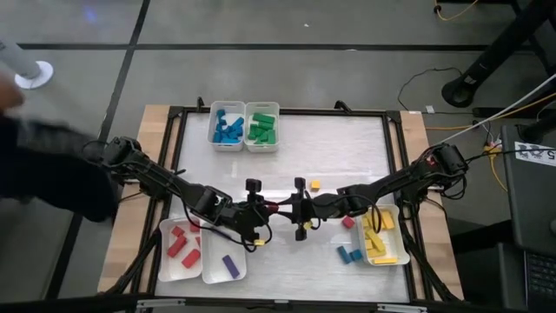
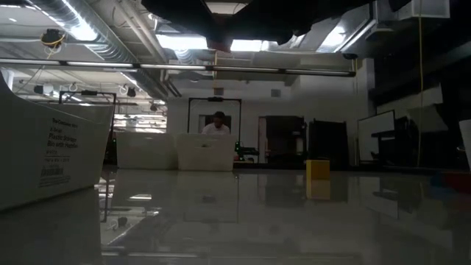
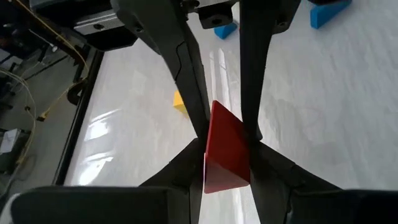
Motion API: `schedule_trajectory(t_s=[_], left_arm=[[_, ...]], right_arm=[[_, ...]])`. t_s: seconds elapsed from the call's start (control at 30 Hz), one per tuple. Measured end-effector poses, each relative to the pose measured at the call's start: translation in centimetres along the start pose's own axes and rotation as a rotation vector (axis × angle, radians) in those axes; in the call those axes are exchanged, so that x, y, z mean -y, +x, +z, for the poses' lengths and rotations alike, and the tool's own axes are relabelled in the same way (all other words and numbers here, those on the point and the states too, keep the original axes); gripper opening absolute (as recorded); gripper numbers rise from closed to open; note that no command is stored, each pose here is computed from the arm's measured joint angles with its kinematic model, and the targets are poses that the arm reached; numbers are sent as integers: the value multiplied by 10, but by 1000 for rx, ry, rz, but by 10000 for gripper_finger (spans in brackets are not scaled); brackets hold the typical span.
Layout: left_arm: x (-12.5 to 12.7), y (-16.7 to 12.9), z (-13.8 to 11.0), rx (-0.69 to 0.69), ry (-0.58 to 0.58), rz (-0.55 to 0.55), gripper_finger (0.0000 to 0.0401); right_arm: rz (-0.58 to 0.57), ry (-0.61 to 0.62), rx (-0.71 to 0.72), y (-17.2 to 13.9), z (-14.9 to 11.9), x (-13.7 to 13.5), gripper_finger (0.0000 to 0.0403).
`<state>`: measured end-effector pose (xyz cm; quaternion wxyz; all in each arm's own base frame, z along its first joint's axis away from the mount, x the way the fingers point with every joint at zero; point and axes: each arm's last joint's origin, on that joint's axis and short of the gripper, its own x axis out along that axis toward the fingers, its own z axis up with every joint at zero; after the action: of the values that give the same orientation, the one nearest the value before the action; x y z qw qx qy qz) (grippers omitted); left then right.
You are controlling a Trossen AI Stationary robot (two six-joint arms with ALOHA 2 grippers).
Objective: Sort blocks
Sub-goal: Put the red block into the bottom left white bin
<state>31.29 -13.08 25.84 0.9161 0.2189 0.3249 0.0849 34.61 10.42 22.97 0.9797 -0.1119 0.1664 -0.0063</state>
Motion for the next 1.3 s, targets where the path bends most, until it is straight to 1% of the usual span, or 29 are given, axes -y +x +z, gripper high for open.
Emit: schedule_trajectory(t_s=[0.13, 0.3, 0.43, 0.63, 0.73, 0.93, 1.03, 1.13, 1.3], left_arm=[[2, -1, 0, 2, -54, -1, 93], [2, -2, 0, 2, -117, -3, 93], [2, -2, 0, 3, -121, -4, 93], [3, -2, 0, 4, -123, -8, 94], [1, 0, 1, 5, -135, -10, 106], [0, 0, 0, 2, -195, -6, 151], [0, 0, 0, 2, -209, -3, 162], [0, 0, 0, 2, -209, -2, 161], [0, 0, 0, 2, -220, -3, 142]], right_arm=[[0, 0, 0, 0, 0, 0, 76], [6, -1, 2, 0, 0, 0, 87], [6, -2, 2, 0, 0, 0, 89], [27, -2, 4, 0, 0, -1, 77], [44, -2, 7, 0, 0, -1, 76], [46, -5, 5, 0, 0, -1, 76], [48, -5, 4, 0, 0, -1, 77], [48, -5, 5, 0, 0, -1, 77], [49, -5, 6, 0, 0, -2, 77]])
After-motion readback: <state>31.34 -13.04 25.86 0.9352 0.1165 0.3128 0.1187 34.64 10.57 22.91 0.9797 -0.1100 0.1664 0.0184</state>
